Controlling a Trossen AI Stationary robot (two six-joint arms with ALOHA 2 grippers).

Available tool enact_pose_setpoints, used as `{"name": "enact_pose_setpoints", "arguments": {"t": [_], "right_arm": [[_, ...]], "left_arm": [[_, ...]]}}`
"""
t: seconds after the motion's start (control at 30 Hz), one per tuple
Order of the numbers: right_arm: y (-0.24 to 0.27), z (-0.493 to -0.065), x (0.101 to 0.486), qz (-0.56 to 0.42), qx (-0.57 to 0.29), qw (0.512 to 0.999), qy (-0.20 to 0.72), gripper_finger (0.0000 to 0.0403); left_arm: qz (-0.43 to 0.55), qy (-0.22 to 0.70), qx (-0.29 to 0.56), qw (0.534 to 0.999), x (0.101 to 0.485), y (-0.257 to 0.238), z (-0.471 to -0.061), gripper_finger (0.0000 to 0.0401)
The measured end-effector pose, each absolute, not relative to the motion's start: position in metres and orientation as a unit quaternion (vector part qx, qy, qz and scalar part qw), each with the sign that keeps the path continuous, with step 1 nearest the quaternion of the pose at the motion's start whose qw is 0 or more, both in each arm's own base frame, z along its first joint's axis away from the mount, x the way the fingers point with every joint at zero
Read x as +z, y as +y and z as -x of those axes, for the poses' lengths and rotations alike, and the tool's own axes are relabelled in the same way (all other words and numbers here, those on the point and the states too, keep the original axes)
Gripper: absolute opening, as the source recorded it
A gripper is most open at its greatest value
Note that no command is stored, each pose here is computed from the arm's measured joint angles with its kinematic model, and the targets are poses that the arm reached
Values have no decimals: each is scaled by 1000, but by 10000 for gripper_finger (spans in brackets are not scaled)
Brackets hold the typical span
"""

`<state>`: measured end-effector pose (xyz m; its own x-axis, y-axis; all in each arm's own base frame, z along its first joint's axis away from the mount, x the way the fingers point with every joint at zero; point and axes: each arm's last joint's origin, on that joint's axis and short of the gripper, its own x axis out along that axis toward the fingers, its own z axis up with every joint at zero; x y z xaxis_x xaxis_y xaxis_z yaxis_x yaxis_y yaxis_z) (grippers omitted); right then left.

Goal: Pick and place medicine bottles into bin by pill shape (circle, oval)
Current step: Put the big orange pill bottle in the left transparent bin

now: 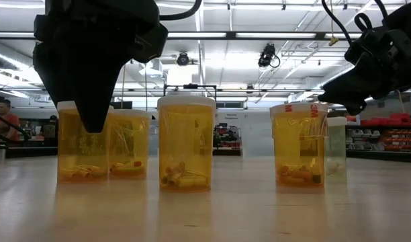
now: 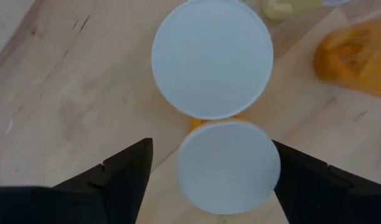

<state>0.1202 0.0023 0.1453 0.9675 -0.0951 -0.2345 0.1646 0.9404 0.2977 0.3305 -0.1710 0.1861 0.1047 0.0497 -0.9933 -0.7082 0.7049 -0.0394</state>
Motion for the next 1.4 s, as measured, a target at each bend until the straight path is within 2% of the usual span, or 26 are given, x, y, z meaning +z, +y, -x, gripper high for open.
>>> {"name": "enact_pose_setpoints", "arguments": {"t": [0.43, 0.7, 0.93, 1.17, 1.4], "right_arm": [[2, -120, 145, -159, -66, 979, 109, 161], [2, -120, 145, -159, -66, 979, 109, 161], [2, -120, 145, -159, -66, 979, 109, 161], [2, -120, 145, -159, -66, 979, 109, 161], [2, -120, 145, -159, -66, 979, 109, 161]], "left_arm": [[275, 620, 265, 685, 186, -172, -330, 208], [264, 653, 260, 661, 190, -170, -322, 225], [234, 677, 272, 642, 192, -159, -317, 211], [207, 701, 272, 626, 193, -138, -320, 225], [189, 719, 254, 619, 197, -111, -325, 212]]}}
